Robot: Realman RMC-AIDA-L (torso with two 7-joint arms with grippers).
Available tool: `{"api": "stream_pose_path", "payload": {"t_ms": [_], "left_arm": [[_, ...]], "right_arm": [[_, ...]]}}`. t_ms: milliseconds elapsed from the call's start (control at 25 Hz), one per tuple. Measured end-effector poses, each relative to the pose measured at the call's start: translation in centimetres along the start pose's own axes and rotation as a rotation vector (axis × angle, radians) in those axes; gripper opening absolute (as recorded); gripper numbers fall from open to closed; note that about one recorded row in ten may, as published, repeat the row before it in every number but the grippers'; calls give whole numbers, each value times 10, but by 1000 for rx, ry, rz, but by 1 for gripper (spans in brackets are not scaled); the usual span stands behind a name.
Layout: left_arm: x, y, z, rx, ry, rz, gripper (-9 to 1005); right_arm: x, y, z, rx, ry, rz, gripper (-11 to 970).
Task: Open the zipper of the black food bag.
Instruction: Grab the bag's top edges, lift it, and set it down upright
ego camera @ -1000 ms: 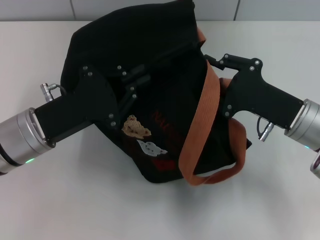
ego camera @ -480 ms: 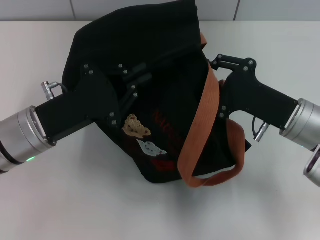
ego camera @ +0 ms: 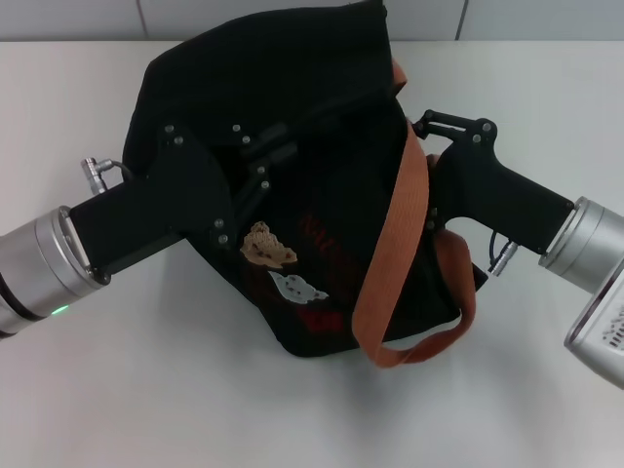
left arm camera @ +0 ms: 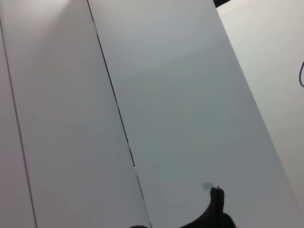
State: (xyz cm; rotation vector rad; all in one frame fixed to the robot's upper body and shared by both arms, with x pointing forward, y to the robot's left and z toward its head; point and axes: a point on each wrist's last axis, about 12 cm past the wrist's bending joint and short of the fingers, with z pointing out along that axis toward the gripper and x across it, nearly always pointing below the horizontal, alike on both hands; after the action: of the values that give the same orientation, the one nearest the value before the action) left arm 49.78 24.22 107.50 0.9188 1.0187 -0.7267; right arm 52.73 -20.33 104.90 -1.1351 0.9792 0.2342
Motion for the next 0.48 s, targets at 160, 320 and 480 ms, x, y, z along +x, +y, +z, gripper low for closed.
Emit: {"api": "stream_pose_path", "payload": {"t_ms": [160,320,480], "left_arm": [[0,0,0,2,-4,-1,91],[0,-1,1,3,-6,-6,91],[0,-1,1,4,-8,-7,91]], "right_arm": [[-3,3,1,-2,-16,-15,357],[-7,6,1,-1,-53,-33,357],[-13,7,1,0,-95,-20,356]]}}
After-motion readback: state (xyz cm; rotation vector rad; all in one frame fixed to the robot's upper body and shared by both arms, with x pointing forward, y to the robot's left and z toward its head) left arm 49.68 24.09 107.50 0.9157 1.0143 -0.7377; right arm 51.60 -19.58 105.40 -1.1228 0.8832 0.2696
